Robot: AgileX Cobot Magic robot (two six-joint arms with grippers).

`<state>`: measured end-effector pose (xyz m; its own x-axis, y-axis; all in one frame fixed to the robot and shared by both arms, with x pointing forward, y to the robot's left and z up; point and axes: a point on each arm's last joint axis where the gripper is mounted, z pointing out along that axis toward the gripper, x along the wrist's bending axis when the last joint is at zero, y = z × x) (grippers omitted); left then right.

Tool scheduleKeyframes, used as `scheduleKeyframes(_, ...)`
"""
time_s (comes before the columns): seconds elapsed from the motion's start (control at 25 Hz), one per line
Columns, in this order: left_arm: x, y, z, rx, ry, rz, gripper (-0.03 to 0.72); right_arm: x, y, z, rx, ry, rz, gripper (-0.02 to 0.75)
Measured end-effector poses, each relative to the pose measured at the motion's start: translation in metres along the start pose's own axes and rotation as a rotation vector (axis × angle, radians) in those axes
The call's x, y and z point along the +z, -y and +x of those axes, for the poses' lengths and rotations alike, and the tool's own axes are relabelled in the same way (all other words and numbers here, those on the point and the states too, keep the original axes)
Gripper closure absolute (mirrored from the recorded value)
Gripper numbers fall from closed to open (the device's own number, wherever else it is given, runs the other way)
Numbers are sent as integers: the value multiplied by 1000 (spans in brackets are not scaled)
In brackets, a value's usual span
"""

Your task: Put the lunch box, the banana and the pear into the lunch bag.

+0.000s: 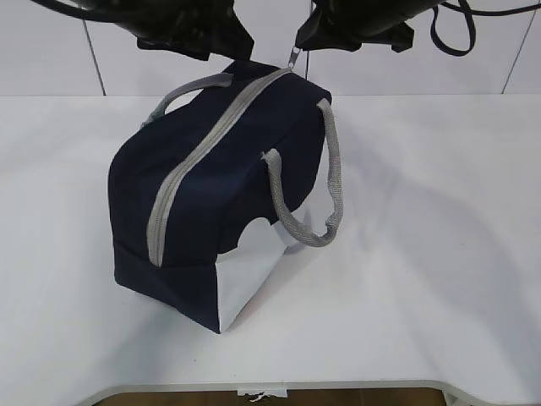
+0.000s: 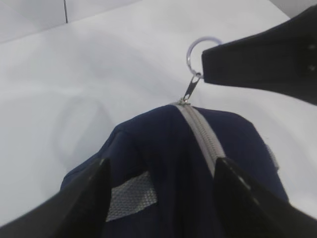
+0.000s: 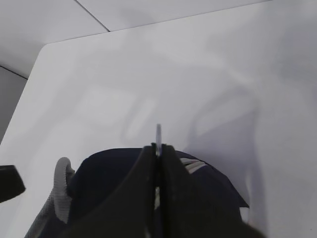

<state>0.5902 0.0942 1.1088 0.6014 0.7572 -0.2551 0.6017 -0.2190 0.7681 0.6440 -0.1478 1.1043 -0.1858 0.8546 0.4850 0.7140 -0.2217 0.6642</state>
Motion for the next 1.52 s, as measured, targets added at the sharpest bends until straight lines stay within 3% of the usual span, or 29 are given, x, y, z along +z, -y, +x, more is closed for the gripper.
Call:
scheduleKeyframes(0.52, 43, 16, 17, -46, -20, 52, 213, 1, 0, 1, 23, -16, 2, 737)
scheduleKeyframes(0.6, 46, 18, 18, -49, -21, 59, 276, 1, 0, 1, 23, -18, 2, 737)
scheduleKeyframes(0.76, 48, 19, 19, -48, -21, 62, 573, 1, 0, 1, 21, -19, 2, 737)
scheduleKeyframes(0.84, 47, 18, 18, -27, -18, 63, 643, 1, 0, 2, 22, -20, 2, 737)
scheduleKeyframes(1.28, 17, -12, 6, 219, -1, 206, 662, 1, -1, 2, 22, -24, -13, 737)
scheduleKeyframes(1.52, 1, -23, -2, 310, 34, 254, 664, 1, -3, 2, 24, -27, -32, 737)
